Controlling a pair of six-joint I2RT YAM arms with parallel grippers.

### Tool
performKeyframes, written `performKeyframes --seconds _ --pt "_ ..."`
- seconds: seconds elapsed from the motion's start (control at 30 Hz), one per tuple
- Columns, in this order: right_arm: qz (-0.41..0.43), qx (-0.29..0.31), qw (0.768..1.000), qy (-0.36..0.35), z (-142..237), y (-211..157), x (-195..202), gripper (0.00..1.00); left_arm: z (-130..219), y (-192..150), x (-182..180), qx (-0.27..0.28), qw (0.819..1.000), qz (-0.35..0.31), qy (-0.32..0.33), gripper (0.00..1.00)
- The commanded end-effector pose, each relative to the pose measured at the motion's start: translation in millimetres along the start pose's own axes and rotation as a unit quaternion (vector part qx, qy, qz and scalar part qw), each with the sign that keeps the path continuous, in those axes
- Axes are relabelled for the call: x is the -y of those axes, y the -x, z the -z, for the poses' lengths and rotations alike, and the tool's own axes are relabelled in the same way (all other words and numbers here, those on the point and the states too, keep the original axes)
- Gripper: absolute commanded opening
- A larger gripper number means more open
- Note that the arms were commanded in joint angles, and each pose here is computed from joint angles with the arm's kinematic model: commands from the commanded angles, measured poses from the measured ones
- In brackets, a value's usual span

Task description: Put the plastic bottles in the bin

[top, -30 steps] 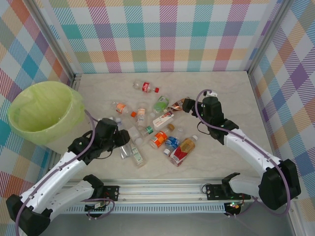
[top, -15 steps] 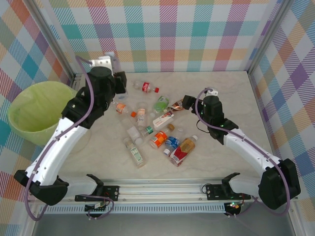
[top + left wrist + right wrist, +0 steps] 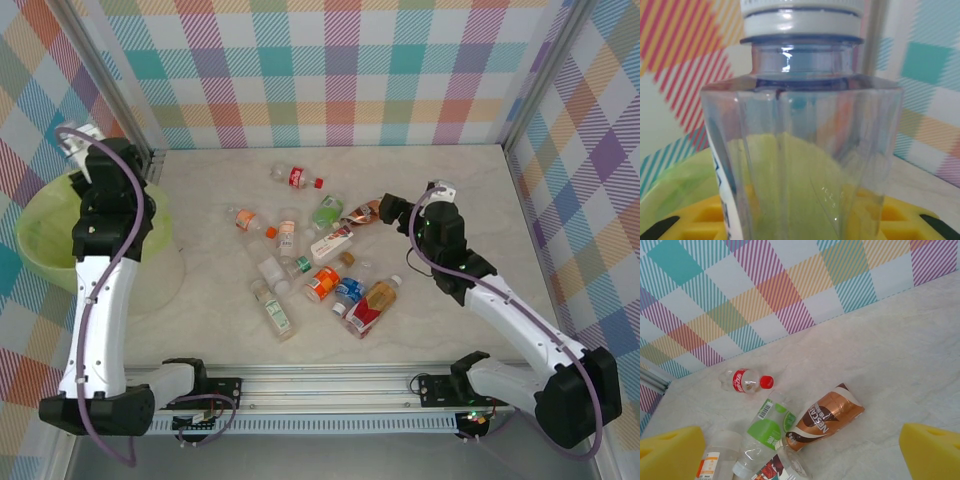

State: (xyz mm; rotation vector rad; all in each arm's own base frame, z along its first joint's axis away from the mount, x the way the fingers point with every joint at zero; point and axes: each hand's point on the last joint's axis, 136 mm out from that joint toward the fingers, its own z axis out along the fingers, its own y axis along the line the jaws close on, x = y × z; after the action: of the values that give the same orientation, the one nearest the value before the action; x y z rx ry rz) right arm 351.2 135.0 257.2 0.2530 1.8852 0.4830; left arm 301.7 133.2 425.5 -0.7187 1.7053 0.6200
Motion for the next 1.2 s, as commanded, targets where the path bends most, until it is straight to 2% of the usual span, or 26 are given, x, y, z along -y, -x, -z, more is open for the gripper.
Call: performKeyframes --seconds 0.0,0.17,0.3,0.4,0.53,0.73,0.8,0.9,0.97,1.03,1.17 --pt "0.008 0.009 1.000 -0.007 4.2 2.3 3.6 1.00 -19.3 -32.2 -13.2 -0.051 0.997 0.049 -0.004 0.41" --pt "0.002 0.008 1.000 -0.001 7.0 3.2 1.4 1.00 -44.6 -93.7 -13.5 -0.157 0.983 0.094 -0.018 0.43" --pt "0.021 -0.015 0.999 0.023 5.6 -3.0 -8.4 1.00 -57.0 -120.7 -24.2 -0.210 0.972 0.109 0.005 0.45" --pt "0.028 -0.037 0.999 0.026 2.9 -10.4 -10.4 1.00 -59.0 -128.7 -20.5 -0.226 0.968 0.111 0.000 0.51" --pt "0.023 -0.049 0.998 0.032 2.1 -15.3 -12.1 1.00 -60.1 -132.8 -18.2 -0.235 0.966 0.107 -0.004 0.67" --pt "0.028 -0.049 0.998 0.027 5.2 -16.8 -8.4 1.00 -55.4 -129.9 -8.1 -0.239 0.964 0.113 -0.038 0.76" --pt "0.029 -0.049 0.998 0.024 5.9 -17.3 -6.7 1.00 -53.2 -127.0 -6.2 -0.237 0.964 0.115 -0.047 0.82" --pt "0.028 -0.049 0.998 0.017 6.2 -17.8 -3.8 1.00 -50.1 -119.6 -2.8 -0.232 0.964 0.114 -0.062 0.85" --pt "0.027 -0.051 0.998 0.014 6.8 -19.6 -1.8 1.00 -44.8 -112.1 4.4 -0.231 0.962 0.118 -0.087 0.90" --pt "0.029 -0.059 0.998 0.007 6.9 -25.1 2.4 1.00 -34.1 -100.6 20.3 -0.225 0.955 0.131 -0.143 0.98" --pt "0.037 -0.085 0.996 -0.007 7.4 -41.3 12.2 1.00 -3.3 -72.7 59.3 -0.192 0.923 0.169 -0.289 1.00"
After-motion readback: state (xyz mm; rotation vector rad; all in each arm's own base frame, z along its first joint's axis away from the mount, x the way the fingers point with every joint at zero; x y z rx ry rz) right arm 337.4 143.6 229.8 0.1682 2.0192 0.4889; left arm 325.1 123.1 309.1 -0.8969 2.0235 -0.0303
